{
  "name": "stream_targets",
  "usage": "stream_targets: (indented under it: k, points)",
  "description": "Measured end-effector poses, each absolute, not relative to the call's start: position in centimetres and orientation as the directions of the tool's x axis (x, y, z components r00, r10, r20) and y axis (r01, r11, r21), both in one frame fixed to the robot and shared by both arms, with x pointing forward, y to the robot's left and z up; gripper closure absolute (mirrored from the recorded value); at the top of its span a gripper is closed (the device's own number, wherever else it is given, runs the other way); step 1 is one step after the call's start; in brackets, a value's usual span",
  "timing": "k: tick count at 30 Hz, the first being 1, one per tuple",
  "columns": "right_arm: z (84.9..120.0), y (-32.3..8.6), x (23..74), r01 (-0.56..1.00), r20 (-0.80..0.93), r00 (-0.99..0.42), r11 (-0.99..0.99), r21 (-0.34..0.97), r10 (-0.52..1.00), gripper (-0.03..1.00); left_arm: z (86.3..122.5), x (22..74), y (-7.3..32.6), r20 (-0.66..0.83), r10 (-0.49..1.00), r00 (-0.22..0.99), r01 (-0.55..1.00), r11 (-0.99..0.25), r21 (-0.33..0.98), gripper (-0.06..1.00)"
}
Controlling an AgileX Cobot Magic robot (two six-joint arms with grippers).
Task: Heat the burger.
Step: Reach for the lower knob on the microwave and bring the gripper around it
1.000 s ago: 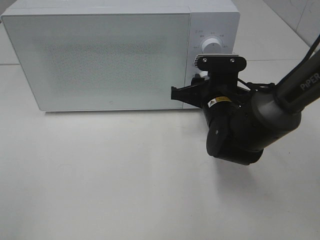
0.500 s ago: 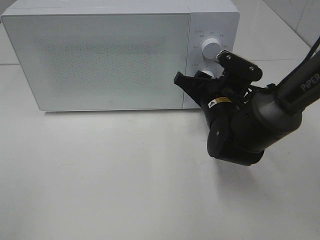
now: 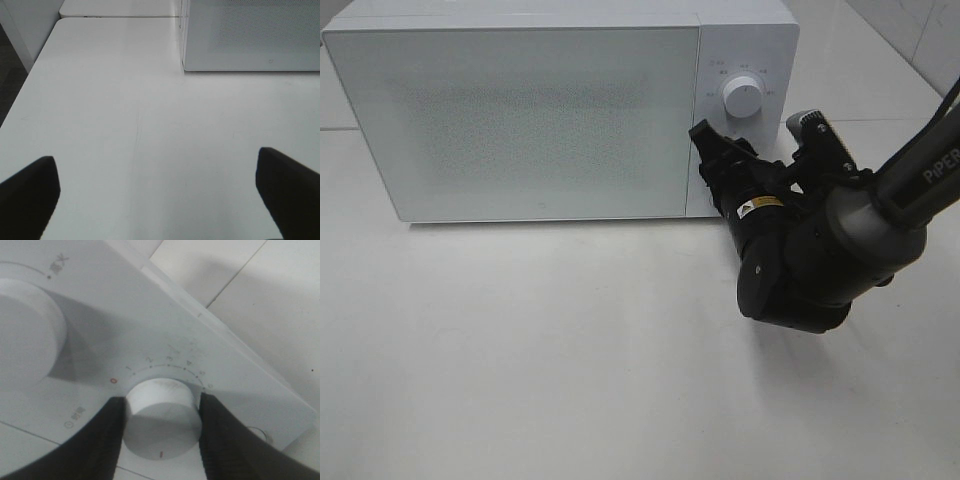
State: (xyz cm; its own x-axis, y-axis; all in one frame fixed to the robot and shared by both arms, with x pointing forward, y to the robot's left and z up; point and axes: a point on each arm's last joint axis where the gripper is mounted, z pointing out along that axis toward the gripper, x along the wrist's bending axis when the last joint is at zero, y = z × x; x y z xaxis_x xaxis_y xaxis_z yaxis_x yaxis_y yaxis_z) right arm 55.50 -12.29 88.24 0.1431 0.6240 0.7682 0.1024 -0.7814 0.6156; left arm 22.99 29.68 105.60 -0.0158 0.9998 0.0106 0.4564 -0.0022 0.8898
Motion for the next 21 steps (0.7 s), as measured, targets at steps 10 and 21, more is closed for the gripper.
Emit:
stream_targets:
  k: [10,21]
  points:
    - [88.24,-12.29,55.50,0.066,0.891,0.163,-0.906,0.418,0.423,0.52,105.60,22.99,29.68,0.011,1.000,-0.016,0.456,-0.002,0.890,-0.05]
    - [88.25,-12.26,55.50,0.013,0.979,0.174,-0.994,0.105,0.105,0.52,105.60,22.99,29.68,0.011,1.000,-0.016,0.456,-0.002,0.890,-0.05]
